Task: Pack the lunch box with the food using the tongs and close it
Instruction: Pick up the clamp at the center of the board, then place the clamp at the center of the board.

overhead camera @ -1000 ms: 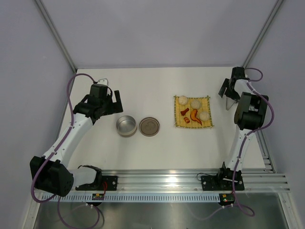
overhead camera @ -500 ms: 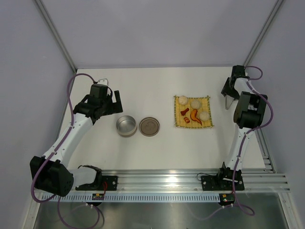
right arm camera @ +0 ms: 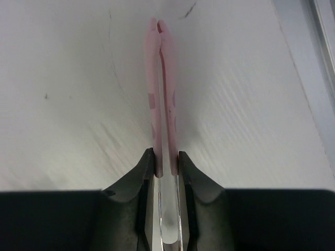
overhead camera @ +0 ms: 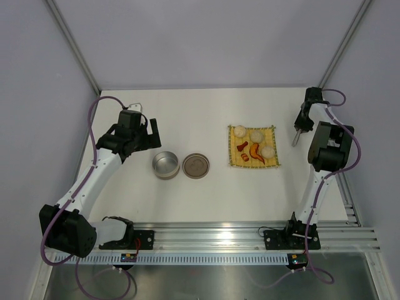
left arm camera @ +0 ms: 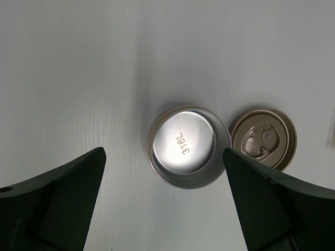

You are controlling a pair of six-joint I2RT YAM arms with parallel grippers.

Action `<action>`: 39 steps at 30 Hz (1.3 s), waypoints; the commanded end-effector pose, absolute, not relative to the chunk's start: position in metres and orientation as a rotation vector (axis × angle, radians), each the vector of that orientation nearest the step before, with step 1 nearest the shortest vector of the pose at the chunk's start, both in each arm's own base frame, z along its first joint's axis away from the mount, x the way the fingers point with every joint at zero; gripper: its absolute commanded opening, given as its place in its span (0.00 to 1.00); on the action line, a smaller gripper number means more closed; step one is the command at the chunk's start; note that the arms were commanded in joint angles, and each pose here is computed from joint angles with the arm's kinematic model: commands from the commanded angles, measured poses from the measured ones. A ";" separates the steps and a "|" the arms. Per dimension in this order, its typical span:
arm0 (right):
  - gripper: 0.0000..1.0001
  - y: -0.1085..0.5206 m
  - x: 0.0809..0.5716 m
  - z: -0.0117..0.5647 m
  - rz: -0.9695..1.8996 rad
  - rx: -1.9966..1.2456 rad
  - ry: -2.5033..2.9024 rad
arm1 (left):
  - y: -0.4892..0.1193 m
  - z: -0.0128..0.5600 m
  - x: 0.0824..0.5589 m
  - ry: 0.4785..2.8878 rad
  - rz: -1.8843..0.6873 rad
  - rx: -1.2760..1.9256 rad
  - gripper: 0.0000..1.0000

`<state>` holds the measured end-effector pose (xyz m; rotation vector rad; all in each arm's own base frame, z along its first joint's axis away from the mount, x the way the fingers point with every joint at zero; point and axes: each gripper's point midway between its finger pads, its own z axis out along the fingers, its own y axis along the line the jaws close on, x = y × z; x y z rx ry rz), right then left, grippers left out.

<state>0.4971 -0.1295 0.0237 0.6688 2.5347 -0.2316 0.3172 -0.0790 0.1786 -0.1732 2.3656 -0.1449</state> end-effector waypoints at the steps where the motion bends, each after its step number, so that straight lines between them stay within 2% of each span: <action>1: 0.14 -0.112 0.485 0.079 -0.127 0.677 2.485 | -0.081 0.201 0.325 2.297 -0.156 -0.163 0.99; 13: 0.16 -0.032 0.388 0.148 0.186 0.644 2.551 | -0.084 0.212 0.320 2.269 -0.196 -0.144 0.99; 22: 0.22 0.032 0.311 0.162 0.179 0.499 2.697 | -0.088 0.213 0.317 2.269 -0.225 -0.125 0.99; 26: 0.25 0.037 0.284 0.167 0.166 0.505 2.731 | -0.088 0.214 0.316 2.263 -0.223 -0.131 0.99; 39: 0.38 0.042 0.268 0.164 0.172 0.471 2.768 | -0.090 0.207 0.316 2.275 -0.236 -0.145 0.99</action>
